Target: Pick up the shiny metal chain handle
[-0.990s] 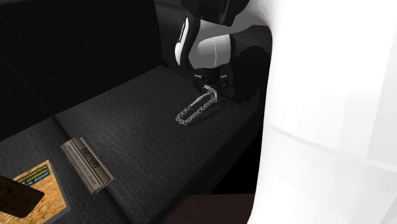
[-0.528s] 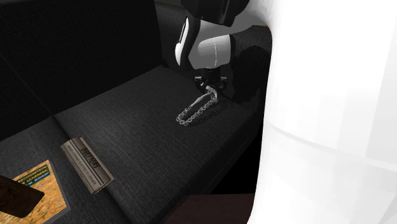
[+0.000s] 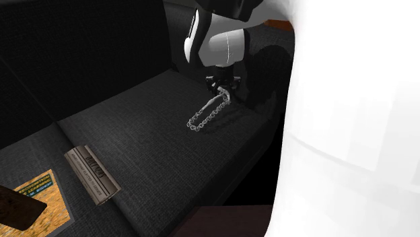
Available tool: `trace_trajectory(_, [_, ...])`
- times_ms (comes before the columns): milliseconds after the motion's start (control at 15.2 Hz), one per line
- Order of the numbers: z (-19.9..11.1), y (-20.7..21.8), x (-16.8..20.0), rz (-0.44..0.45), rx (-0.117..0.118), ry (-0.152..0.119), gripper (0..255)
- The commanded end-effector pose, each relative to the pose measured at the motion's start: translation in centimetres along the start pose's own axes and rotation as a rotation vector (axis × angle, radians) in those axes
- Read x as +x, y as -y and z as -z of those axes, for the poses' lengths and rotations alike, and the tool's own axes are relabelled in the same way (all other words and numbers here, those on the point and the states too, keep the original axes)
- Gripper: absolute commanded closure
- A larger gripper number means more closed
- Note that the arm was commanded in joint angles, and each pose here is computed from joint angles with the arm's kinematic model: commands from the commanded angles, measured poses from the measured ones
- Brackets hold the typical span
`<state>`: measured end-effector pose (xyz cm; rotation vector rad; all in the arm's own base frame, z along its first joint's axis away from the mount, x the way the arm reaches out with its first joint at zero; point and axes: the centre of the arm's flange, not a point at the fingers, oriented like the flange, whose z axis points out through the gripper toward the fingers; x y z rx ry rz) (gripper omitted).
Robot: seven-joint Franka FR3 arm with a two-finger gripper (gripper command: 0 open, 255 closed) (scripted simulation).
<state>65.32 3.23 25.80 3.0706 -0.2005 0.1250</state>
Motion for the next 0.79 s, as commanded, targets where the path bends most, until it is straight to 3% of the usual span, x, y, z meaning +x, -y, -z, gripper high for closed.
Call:
trace_trajectory(0, [1.0,-0.1,0.0,0.000,0.000,0.000,255])
trace_trajectory(726, [5.8,-0.4,0.4,0.000,0.000,0.000,255])
